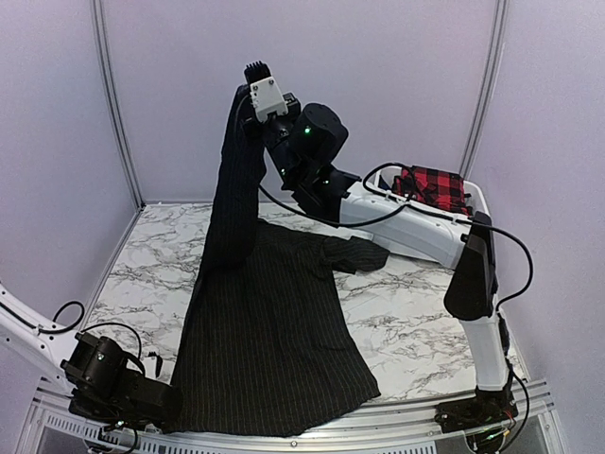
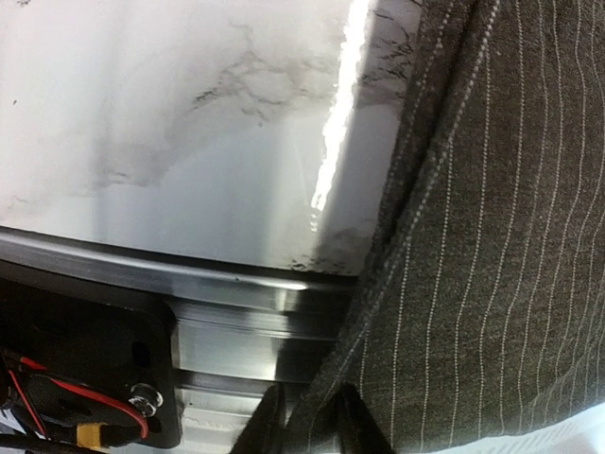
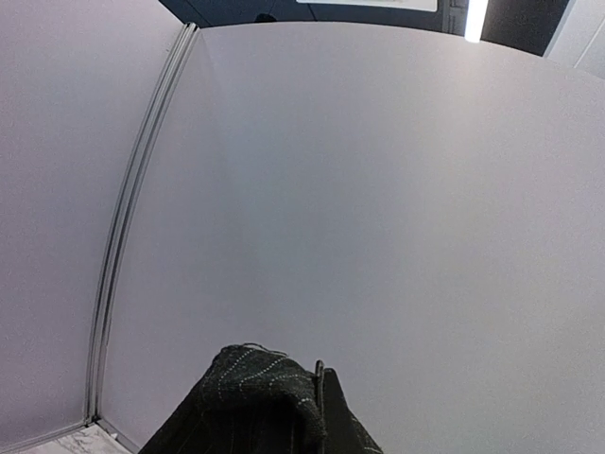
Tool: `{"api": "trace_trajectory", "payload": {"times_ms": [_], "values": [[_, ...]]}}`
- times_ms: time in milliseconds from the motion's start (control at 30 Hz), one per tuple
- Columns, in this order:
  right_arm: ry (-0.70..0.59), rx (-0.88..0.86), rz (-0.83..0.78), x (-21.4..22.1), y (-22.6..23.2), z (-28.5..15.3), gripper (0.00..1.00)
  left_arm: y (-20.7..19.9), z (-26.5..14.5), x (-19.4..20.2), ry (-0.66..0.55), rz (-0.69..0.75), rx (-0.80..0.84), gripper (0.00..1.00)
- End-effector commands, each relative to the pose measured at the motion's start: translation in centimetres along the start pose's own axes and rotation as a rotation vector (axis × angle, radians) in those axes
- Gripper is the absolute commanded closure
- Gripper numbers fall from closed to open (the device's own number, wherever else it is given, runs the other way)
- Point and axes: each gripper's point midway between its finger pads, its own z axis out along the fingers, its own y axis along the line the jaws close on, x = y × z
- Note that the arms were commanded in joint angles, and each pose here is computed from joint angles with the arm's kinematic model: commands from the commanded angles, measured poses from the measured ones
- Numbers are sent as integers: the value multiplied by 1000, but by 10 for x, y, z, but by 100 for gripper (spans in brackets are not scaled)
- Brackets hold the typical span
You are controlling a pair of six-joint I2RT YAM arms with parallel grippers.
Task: Fold and stack the long sleeve shirts
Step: Pick up the shirt from the center of the board.
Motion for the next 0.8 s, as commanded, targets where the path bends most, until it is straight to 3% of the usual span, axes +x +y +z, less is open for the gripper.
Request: {"api": "trace_trajectory", "payload": {"times_ms": [0, 67, 167, 533, 767], "values": [[-52, 24, 25, -34, -22, -2, 100, -15, -7, 4, 10, 1, 62, 87], [-55, 24, 19, -36, -22, -2, 100, -22, -13, 3, 7, 1, 94, 96], [-59, 28, -2, -38, -24, -2, 100, -37, -27, -2, -14, 7, 159, 100], [-86, 96, -88, -46, -42, 8, 100, -106, -97, -23, -117, 113, 368, 100], [-64, 107, -116, -38, -48, 9, 100, -137, -99, -38, -98, 232, 350, 100]]}}
